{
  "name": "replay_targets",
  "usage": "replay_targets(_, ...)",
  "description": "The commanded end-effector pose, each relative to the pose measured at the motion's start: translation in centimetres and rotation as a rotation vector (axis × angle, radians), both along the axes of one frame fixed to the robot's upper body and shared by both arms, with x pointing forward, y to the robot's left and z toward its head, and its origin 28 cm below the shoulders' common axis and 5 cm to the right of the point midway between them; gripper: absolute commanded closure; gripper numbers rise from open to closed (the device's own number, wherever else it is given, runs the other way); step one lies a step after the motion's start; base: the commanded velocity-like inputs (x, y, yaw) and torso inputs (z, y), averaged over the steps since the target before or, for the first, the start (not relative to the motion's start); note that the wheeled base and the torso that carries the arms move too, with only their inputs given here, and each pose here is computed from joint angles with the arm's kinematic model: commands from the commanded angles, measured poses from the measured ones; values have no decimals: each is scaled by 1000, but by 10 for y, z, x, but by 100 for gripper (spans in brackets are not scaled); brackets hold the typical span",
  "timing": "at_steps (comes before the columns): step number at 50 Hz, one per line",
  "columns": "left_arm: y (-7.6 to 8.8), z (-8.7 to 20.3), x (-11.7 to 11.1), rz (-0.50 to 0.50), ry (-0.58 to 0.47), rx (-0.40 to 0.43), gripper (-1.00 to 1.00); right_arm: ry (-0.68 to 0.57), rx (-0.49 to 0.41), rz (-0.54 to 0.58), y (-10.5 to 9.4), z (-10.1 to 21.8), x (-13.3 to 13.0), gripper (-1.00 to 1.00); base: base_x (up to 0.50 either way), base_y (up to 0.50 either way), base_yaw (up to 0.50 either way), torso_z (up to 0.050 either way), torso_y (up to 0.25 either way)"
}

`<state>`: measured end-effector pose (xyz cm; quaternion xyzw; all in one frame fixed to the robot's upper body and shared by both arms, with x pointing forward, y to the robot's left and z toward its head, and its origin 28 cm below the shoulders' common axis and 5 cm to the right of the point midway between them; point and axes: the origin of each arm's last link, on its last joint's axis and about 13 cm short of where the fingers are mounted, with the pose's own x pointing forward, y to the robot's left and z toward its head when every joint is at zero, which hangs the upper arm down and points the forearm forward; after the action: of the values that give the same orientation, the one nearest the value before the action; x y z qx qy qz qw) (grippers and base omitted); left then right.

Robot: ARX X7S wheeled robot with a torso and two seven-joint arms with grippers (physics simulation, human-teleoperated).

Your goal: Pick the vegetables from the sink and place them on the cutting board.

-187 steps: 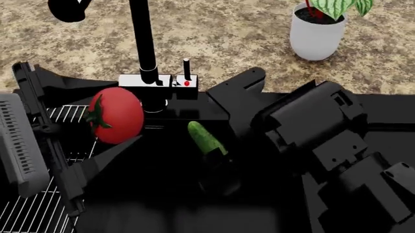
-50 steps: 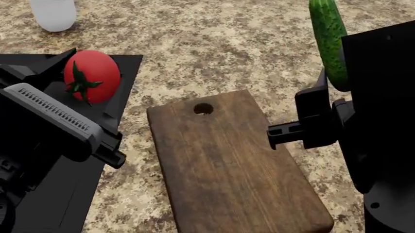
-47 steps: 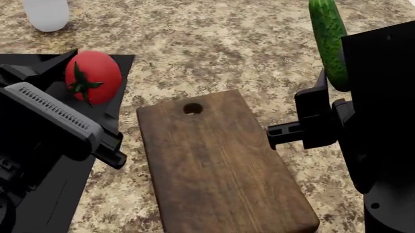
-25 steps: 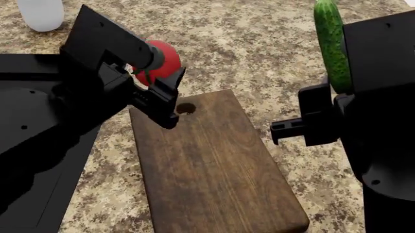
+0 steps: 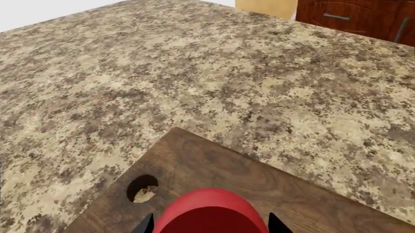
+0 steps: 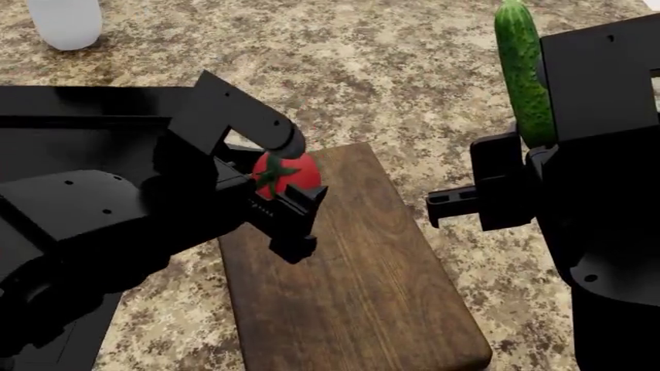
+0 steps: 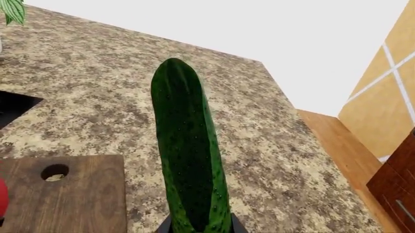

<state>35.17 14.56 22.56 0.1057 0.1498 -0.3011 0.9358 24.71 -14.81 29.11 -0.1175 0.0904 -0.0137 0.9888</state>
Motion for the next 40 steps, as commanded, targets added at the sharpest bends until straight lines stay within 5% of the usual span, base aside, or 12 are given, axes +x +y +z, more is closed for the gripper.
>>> replay_targets(1, 2, -22, 0, 21, 70, 25, 100, -8, -4, -3, 0, 2, -1, 100, 0, 0, 0, 0, 0)
replay_targets(28, 3, -45, -2, 26, 111, 68, 100, 1, 6, -3, 0, -4, 0, 100, 0, 0, 0, 0, 1)
replay_targets(29, 3, -45, -2, 28, 110, 69, -100, 2, 7, -2, 0, -4, 1, 100, 0, 0, 0, 0, 0)
replay_targets(40, 3, -41, -2, 22, 86, 60, -100, 2, 10, -2, 0, -5, 1, 100, 0, 0, 0, 0, 0)
